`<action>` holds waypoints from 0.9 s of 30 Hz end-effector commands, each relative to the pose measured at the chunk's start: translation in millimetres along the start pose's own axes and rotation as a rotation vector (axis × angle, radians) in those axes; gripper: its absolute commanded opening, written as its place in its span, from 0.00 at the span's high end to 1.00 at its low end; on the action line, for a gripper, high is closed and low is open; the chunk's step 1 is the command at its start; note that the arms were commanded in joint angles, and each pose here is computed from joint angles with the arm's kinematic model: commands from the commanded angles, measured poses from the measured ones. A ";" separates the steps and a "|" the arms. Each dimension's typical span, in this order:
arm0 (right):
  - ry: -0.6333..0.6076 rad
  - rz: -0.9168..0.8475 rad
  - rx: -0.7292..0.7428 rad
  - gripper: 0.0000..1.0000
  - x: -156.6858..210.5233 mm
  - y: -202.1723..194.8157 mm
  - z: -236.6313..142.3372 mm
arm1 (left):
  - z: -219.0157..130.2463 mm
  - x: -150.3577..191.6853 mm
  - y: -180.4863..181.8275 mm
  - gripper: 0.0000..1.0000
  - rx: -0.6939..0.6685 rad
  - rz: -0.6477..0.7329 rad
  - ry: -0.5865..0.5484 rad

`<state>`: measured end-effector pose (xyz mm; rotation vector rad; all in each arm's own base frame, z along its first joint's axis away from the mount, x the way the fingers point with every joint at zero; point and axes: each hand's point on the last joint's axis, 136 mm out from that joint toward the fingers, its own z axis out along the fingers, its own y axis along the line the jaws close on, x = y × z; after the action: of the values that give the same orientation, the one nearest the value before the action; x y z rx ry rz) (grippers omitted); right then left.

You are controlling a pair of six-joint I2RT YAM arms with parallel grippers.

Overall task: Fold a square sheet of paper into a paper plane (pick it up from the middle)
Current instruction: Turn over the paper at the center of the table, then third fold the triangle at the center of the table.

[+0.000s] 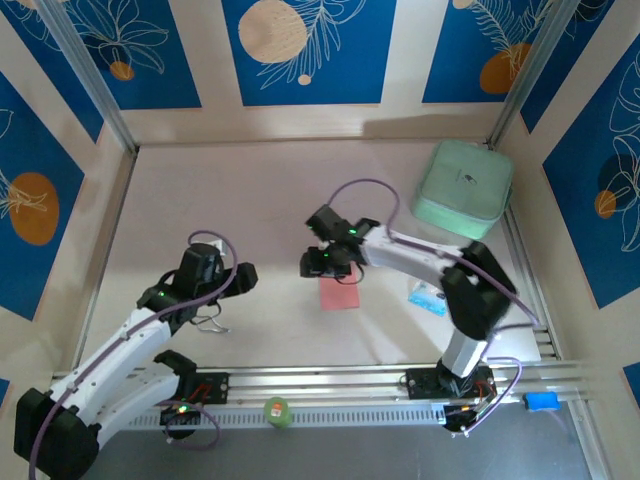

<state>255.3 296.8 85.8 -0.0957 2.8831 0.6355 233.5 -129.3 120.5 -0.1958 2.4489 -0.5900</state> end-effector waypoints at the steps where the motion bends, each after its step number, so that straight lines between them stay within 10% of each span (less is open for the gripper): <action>1: -0.037 0.185 -0.186 0.59 -1.9 -16.8 -9.4 | 5.0 1.3 -36.0 0.39 0.194 -0.013 0.045; 9: -0.021 0.298 -0.379 0.94 -6.2 -68.9 -11.3 | 42.1 1.1 -58.4 0.65 0.280 -0.113 0.128; 27: 0.149 0.338 -0.302 0.99 28.5 -89.2 40.7 | 89.6 17.4 -108.6 0.66 0.374 -0.109 0.315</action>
<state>257.7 224.8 15.4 0.3556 2.8960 1.1534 270.4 -243.9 86.6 -0.1286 2.5935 -1.0922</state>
